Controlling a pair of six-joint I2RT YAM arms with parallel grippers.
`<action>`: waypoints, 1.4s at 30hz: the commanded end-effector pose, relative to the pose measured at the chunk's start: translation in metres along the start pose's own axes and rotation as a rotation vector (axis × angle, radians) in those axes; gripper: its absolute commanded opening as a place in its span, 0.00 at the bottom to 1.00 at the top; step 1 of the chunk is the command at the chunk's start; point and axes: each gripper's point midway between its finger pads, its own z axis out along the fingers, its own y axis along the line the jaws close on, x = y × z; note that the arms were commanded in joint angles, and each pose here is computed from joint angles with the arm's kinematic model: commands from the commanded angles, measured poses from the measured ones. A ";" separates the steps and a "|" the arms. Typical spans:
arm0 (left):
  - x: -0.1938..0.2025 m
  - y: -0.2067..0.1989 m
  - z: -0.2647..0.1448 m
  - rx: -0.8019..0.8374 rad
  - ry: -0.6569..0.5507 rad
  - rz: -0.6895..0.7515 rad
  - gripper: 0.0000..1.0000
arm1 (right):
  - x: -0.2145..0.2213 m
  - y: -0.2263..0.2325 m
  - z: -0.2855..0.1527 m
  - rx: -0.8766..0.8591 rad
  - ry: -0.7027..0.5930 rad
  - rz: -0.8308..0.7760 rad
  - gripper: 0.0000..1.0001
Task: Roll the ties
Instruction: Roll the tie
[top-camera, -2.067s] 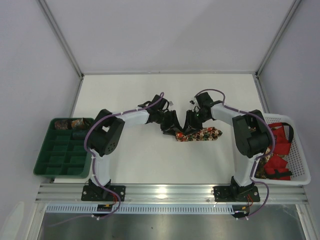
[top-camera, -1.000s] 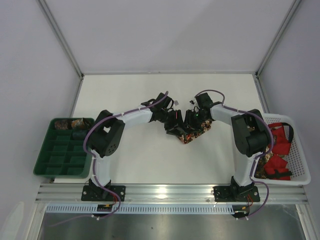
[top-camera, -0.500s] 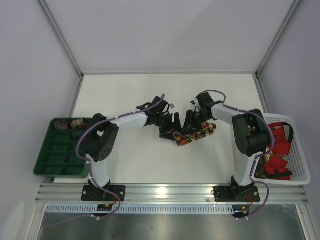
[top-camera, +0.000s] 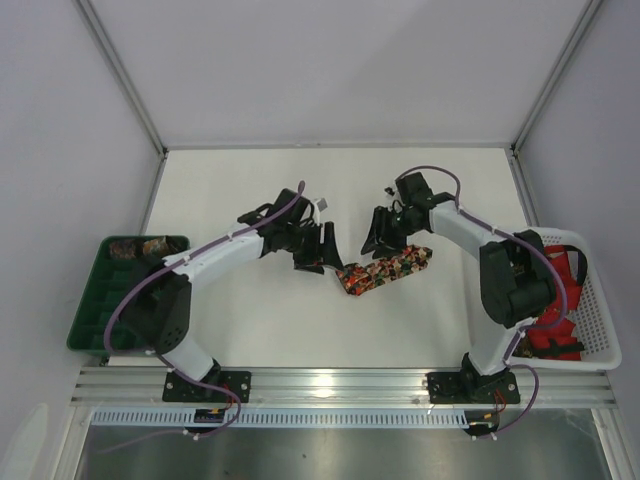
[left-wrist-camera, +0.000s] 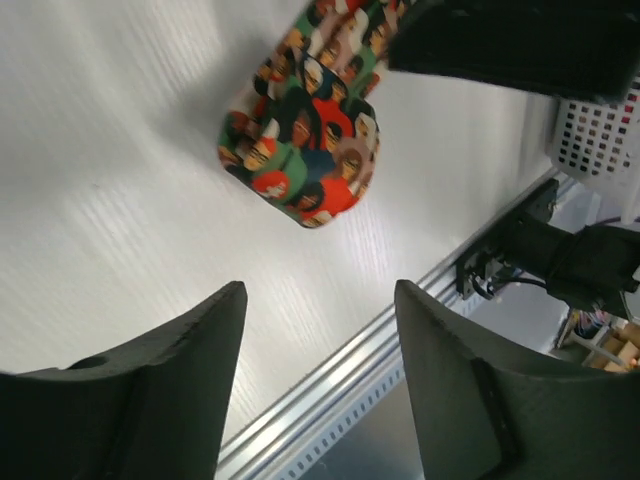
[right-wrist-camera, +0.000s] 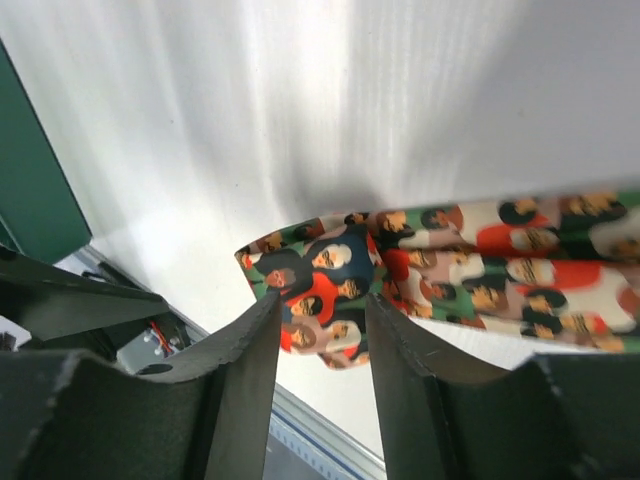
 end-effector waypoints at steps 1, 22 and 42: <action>-0.027 0.011 -0.010 -0.025 -0.055 0.001 0.65 | -0.010 0.000 -0.030 0.110 -0.097 0.020 0.46; -0.070 0.038 0.078 -0.065 0.081 0.036 0.25 | 0.120 -0.059 0.015 0.491 -0.396 0.288 0.00; -0.028 0.022 0.093 -0.109 0.225 0.064 0.26 | 0.081 -0.024 0.055 0.373 -0.481 0.482 0.00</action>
